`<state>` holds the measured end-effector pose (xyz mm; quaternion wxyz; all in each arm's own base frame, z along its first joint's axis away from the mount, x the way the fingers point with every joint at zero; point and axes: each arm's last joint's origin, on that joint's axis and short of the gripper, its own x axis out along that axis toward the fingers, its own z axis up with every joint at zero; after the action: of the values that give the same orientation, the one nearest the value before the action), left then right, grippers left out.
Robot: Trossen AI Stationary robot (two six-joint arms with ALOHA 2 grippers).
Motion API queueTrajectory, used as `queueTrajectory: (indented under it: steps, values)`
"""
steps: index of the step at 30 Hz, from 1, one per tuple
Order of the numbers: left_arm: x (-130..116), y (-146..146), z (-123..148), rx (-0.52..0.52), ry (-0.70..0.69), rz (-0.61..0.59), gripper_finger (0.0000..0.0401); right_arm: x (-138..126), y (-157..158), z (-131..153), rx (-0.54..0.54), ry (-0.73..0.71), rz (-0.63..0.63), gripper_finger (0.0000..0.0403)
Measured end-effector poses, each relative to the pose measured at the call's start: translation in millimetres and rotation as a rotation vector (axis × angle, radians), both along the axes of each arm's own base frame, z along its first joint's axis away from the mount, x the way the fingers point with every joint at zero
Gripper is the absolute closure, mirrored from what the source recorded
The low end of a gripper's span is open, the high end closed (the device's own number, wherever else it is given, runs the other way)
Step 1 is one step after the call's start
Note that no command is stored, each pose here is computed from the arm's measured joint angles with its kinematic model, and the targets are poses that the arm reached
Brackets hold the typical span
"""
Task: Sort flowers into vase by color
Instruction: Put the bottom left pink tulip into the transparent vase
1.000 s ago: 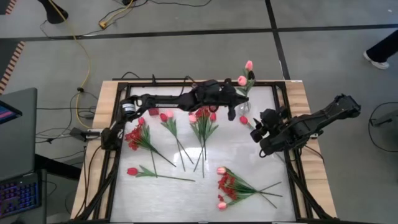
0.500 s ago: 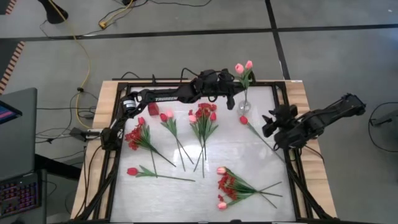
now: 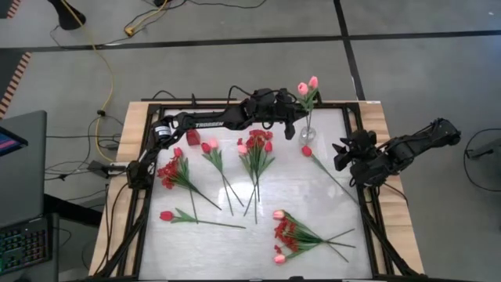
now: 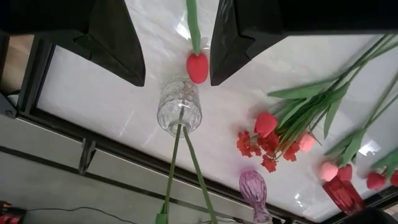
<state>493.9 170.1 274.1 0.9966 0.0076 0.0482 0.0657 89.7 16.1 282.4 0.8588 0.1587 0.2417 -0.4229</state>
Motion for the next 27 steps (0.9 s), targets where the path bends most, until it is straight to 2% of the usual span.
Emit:
queueTrajectory:
  steps: [7, 13, 27]
  values:
    - [0, 0, 0, -0.010, -0.003, 0.003, 0.0401, 4, 2, 2, 0.004, -0.030, 0.020, 0.0196]
    - [0, 1, -7, -0.043, 0.049, 0.020, 0.0401, 9, 4, 4, 0.001, -0.056, 0.045, 0.0196]
    - [0, 3, -8, -0.103, 0.047, 0.067, 0.0401, 11, 5, 6, -0.003, -0.096, 0.035, 0.0196]
